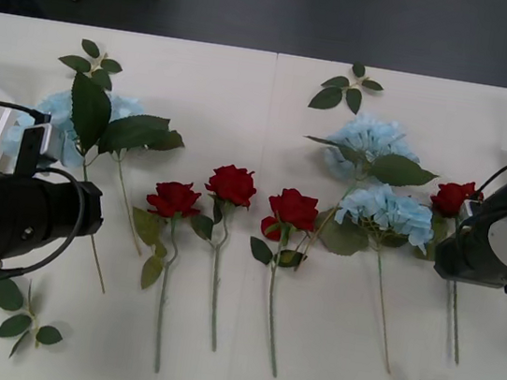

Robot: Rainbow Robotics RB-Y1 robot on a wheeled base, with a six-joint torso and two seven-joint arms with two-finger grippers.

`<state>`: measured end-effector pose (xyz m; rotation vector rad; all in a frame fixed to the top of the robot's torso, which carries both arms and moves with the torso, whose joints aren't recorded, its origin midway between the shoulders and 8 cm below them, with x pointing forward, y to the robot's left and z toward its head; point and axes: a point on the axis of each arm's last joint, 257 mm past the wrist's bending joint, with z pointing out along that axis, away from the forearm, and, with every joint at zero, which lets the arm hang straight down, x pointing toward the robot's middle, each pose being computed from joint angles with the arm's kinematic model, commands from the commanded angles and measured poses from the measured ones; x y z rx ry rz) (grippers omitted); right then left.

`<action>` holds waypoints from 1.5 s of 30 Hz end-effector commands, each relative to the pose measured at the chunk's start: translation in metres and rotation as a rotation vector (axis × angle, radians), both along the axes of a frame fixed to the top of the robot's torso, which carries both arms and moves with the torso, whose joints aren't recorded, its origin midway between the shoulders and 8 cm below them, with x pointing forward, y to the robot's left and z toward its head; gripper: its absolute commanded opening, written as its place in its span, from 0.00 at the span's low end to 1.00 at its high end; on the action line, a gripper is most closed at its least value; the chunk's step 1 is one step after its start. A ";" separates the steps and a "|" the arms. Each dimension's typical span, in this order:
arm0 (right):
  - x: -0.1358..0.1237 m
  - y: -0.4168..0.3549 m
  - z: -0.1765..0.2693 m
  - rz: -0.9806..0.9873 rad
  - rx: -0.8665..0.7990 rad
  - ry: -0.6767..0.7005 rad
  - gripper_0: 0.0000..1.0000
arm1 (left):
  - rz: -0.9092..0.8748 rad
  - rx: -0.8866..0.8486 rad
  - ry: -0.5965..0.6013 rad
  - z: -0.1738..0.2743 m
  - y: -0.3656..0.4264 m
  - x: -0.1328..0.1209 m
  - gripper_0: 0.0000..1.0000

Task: Put the red flowers into the right box and the blue flowers into the left box

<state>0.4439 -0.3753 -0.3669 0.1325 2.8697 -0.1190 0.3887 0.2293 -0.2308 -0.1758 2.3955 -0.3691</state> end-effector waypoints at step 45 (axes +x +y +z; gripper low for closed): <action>0.026 -0.314 0.228 -0.054 -0.521 -0.274 0.00 | 0.613 0.186 0.004 0.027 0.399 0.035 0.00</action>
